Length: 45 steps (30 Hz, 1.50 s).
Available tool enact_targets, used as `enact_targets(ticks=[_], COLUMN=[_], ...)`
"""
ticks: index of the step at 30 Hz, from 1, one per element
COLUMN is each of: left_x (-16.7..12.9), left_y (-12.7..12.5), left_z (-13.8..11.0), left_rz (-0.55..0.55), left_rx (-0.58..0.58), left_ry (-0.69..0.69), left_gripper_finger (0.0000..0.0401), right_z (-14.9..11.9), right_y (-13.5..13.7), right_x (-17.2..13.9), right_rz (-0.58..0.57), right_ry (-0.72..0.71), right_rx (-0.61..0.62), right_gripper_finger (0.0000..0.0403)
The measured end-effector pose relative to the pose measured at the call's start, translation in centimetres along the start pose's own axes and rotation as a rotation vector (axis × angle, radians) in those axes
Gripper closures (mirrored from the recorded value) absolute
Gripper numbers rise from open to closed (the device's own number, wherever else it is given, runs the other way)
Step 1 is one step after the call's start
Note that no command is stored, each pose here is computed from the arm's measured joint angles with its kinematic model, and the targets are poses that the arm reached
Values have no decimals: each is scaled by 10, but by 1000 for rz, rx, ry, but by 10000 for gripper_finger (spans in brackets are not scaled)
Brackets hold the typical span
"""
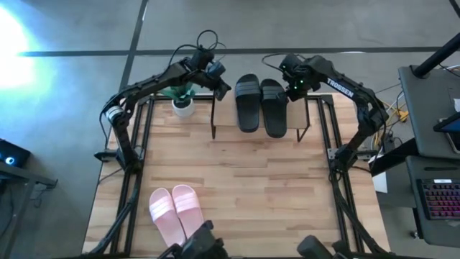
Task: Pick and place slides into the shelf
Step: Adjust the pair of black slippers on the shelf
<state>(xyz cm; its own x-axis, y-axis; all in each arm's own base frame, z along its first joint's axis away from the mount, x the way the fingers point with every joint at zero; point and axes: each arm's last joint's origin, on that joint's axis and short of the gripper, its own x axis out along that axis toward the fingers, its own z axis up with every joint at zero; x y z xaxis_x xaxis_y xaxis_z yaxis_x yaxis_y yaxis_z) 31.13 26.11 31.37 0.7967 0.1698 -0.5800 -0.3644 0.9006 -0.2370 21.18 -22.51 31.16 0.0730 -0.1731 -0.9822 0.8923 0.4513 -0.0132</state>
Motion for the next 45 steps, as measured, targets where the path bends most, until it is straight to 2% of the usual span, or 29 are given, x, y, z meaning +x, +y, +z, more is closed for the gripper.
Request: enact_targets(ticks=[6,19,37,45], left_x=[12,18,22,14], left_y=[5,7,5,10], left_z=[-2,-2,0,9], left_rz=[-1,-5,-32,50], left_rx=[33,87,108,140], left_ry=[19,10,-30,-47], left_gripper_finger=[401,401,401,401], right_z=[2,6,-4,-15], right_y=[5,12,11,-1], right_x=[0,-1,-5,-31], right_rz=[27,55,59,-117], right_ry=[-27,-89,-18,-168], right_rx=[29,33,22,72], right_gripper_finger=[392,392,392,392])
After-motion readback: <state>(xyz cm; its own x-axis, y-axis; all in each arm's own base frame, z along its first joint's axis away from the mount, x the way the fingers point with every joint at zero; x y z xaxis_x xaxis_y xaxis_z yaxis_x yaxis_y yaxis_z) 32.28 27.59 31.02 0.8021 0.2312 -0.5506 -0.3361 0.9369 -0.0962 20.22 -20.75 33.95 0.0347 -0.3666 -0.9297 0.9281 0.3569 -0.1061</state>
